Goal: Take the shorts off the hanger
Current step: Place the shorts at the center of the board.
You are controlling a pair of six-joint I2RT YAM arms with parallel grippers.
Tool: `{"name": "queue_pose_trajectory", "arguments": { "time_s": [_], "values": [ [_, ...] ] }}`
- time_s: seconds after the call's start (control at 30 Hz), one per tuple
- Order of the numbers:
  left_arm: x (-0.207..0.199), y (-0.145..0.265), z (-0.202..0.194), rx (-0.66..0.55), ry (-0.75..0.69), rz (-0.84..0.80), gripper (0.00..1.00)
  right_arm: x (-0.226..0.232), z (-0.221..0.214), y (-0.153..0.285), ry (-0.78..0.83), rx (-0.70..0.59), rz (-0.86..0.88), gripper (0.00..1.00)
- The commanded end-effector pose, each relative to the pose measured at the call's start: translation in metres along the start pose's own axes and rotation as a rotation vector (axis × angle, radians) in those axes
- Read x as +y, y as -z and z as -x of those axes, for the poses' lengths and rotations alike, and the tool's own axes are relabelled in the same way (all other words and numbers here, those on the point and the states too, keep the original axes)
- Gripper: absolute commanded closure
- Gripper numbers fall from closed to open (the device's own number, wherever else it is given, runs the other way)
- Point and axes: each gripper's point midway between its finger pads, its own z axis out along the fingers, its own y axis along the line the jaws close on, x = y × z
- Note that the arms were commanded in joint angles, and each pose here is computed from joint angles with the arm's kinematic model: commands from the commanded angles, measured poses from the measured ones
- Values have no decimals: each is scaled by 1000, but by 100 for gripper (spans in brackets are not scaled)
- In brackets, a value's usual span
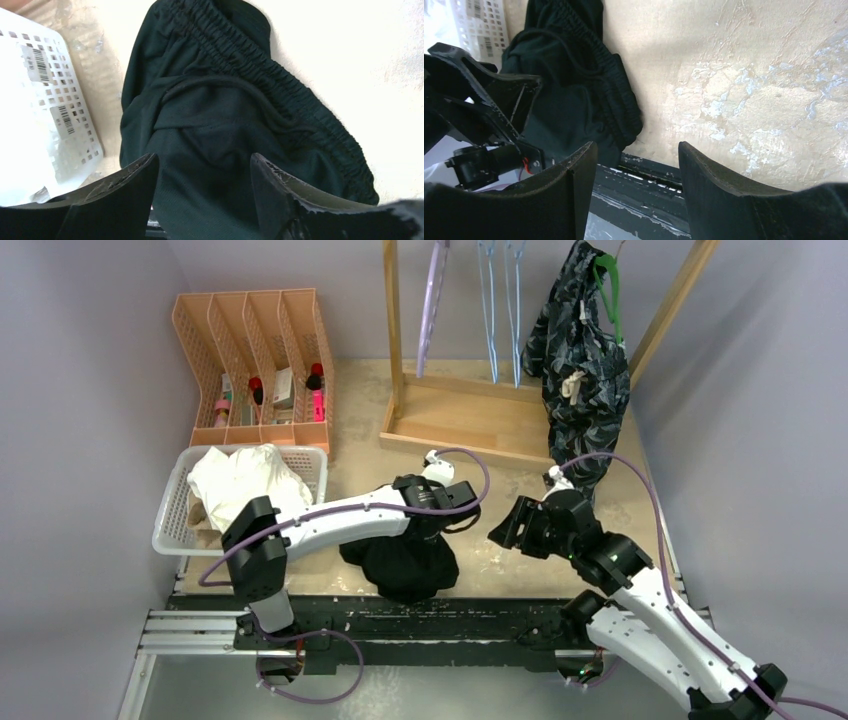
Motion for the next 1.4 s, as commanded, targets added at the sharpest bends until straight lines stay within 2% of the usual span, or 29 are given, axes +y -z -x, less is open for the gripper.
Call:
{"name": "queue_pose_trajectory", "arguments": {
  "time_s": [0.0,0.1,0.17,0.2,0.27,0.4,0.53,0.6,0.67,0.7,0.73,0.8,0.87,0.97,1.1,1.17,1.2,1.37],
  "values": [
    [26,18,24,-71,50,4,30,9,16,21,-40,-58,3,37],
    [32,9,23,-53,103,-88,25,3,15,24,-52,-82,-1,37],
    [32,-1,19,-4,157,-162,15,-1,7,25,-60,-61,-3,37],
    [33,-6,14,35,173,-180,13,3,3,26,-84,-38,18,37],
    [34,-13,7,61,174,-166,11,4,0,27,-87,-19,18,37],
    [15,-35,-11,100,194,-239,8,5,2,23,-71,-12,8,36],
    [-17,-89,-61,221,311,-278,6,13,-7,16,-36,51,51,35],
    [-21,-102,-89,285,325,-218,8,16,-11,14,-24,81,63,35],
    [-17,-102,-101,252,305,-132,9,15,-15,13,-25,100,60,34],
    [-18,-100,-107,238,298,-108,10,14,-16,12,-23,100,61,7],
    [-22,-98,-114,241,287,-101,11,13,-17,10,-18,99,65,1],
    [-27,-97,-131,255,238,-76,14,12,-17,6,-13,98,67,1],
    [-25,-102,-148,273,191,-16,20,11,-15,4,-5,90,55,0],
    [-24,-108,-160,287,159,20,38,8,-10,0,-11,78,21,0],
    [-25,-105,-143,245,121,33,70,9,-6,-1,-22,57,16,0],
    [-24,-99,-121,200,113,52,95,7,-6,-2,-21,53,11,0],
    [-25,-94,-108,173,119,52,100,5,-7,-1,-21,53,6,0],
    [-10,-60,-46,-3,213,59,100,0,-10,6,-15,65,-19,0]
  ]
}}
